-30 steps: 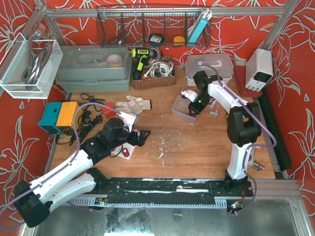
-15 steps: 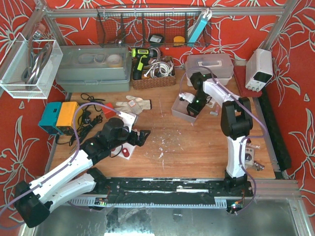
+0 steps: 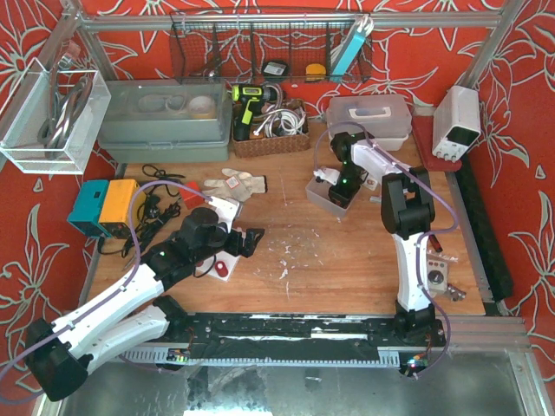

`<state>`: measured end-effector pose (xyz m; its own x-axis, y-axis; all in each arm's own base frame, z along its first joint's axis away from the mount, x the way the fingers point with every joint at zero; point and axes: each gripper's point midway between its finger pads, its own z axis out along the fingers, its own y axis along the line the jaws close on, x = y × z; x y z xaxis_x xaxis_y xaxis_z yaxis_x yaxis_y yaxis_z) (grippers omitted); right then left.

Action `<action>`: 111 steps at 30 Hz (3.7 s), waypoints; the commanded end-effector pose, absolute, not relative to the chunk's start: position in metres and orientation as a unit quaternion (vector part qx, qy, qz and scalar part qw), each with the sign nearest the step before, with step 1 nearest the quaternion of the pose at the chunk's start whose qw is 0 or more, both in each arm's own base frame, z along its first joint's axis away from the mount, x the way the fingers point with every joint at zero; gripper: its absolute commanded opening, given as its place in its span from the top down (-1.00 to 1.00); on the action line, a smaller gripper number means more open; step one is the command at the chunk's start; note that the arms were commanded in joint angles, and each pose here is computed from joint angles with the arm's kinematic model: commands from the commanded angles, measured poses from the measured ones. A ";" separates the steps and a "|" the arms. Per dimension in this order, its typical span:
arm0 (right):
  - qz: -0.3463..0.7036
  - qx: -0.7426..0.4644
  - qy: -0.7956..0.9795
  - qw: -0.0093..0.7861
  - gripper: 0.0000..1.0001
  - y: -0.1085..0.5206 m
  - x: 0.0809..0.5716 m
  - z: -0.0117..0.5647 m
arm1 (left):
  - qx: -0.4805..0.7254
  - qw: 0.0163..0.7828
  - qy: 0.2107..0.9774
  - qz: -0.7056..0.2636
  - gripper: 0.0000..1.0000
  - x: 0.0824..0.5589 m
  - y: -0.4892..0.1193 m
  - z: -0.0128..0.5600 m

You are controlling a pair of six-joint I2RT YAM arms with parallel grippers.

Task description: Install the large spring

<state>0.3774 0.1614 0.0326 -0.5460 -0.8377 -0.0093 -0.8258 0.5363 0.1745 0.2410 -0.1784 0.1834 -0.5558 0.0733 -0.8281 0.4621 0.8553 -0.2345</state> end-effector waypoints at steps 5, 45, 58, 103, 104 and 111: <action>-0.039 0.465 -0.883 0.049 0.25 0.152 0.384 0.033 | 0.160 0.456 0.848 -0.219 -1.00 0.243 -0.179 0.190; 0.026 0.402 -0.872 -0.279 1.00 0.200 0.380 0.218 | 0.060 0.519 0.818 -0.241 -0.71 0.237 -0.148 0.235; -0.119 0.421 -0.774 -0.457 1.00 0.280 0.281 0.273 | 0.071 0.419 0.817 -0.389 -0.29 0.213 -0.195 0.249; -0.239 0.490 -0.657 -0.521 1.00 0.357 0.184 0.216 | 0.132 0.329 0.836 -0.419 -0.11 0.216 -0.238 0.237; -0.238 0.490 -0.657 -0.521 1.00 0.357 0.184 0.216 | 0.131 0.326 0.838 -0.417 -0.11 0.217 -0.238 0.236; -0.237 0.490 -0.660 -0.518 1.00 0.358 0.184 0.215 | 0.132 0.314 0.847 -0.409 -0.13 0.219 -0.239 0.231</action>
